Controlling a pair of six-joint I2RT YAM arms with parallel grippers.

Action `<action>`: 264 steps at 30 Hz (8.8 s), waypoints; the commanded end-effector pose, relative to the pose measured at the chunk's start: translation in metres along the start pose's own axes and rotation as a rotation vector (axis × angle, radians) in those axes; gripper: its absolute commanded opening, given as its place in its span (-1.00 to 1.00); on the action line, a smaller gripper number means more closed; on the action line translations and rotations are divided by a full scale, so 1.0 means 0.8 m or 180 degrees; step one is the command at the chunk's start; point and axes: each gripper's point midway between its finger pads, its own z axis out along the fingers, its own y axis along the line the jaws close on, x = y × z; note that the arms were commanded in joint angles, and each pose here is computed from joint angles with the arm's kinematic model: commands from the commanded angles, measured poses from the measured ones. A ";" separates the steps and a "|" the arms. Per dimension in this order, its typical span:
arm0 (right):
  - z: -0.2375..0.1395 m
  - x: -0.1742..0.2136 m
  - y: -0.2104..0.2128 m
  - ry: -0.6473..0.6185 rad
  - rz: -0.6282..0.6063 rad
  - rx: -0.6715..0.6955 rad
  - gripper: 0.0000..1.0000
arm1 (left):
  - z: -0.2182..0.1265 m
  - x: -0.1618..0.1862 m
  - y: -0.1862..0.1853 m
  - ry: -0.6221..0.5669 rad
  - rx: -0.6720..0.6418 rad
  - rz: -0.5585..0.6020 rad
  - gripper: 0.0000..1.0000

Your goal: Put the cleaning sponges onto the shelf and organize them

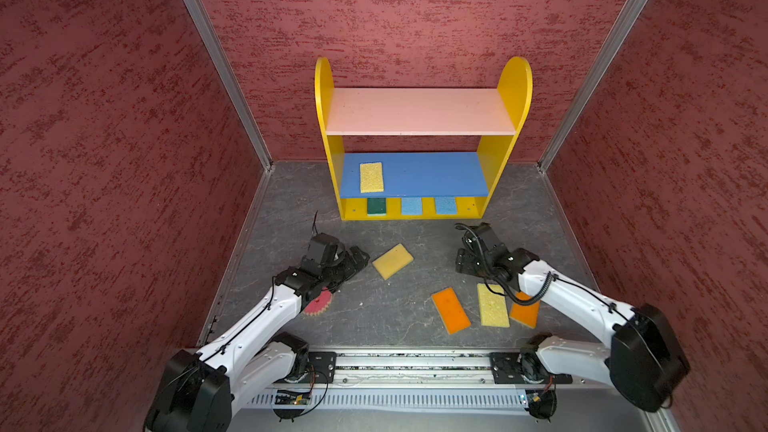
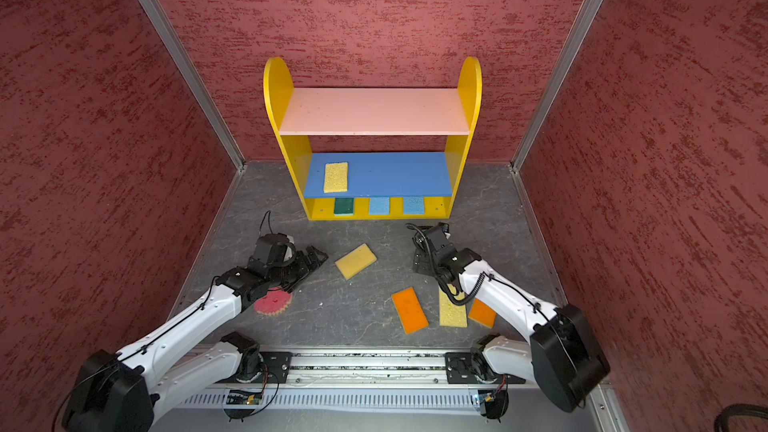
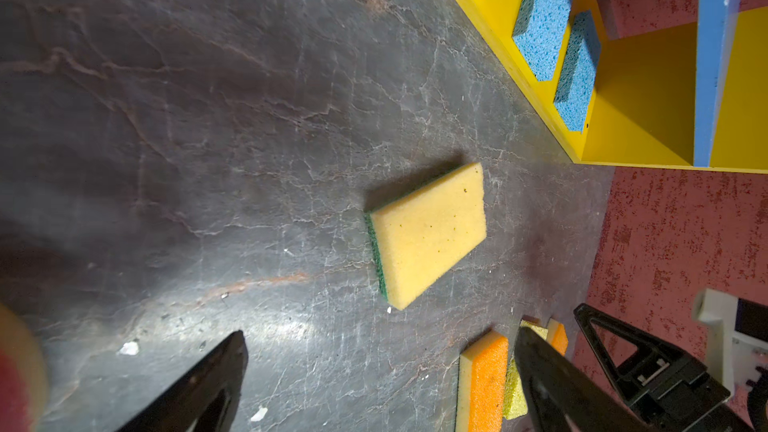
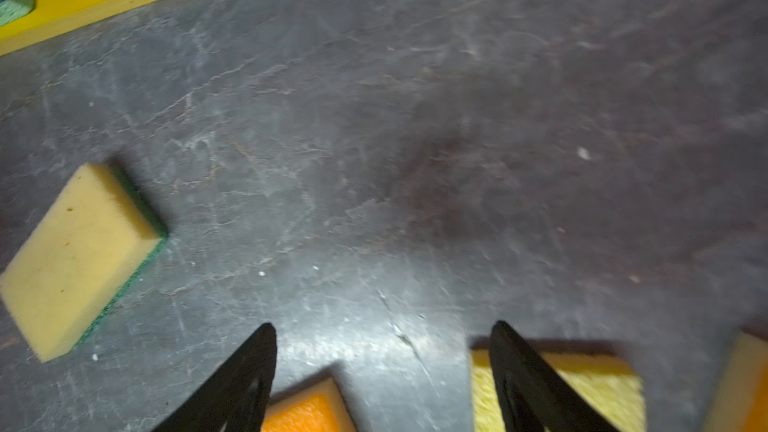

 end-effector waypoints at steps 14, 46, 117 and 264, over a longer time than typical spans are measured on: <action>0.042 0.068 -0.057 0.0443 0.0662 0.0110 0.72 | -0.002 0.003 -0.019 0.0043 0.0214 0.0146 0.99; 0.045 -0.021 0.061 0.0055 0.0008 -0.0633 0.64 | -0.007 0.014 -0.050 0.0028 0.0184 0.0298 0.99; -0.012 0.019 0.137 0.0487 0.0004 -0.2225 -1.00 | 0.048 0.083 -0.141 0.0404 0.0751 0.0571 0.99; 0.011 -0.217 0.274 -0.0583 0.0705 -0.2539 -1.00 | -0.116 -0.039 -0.048 -0.0674 0.0911 0.0067 0.80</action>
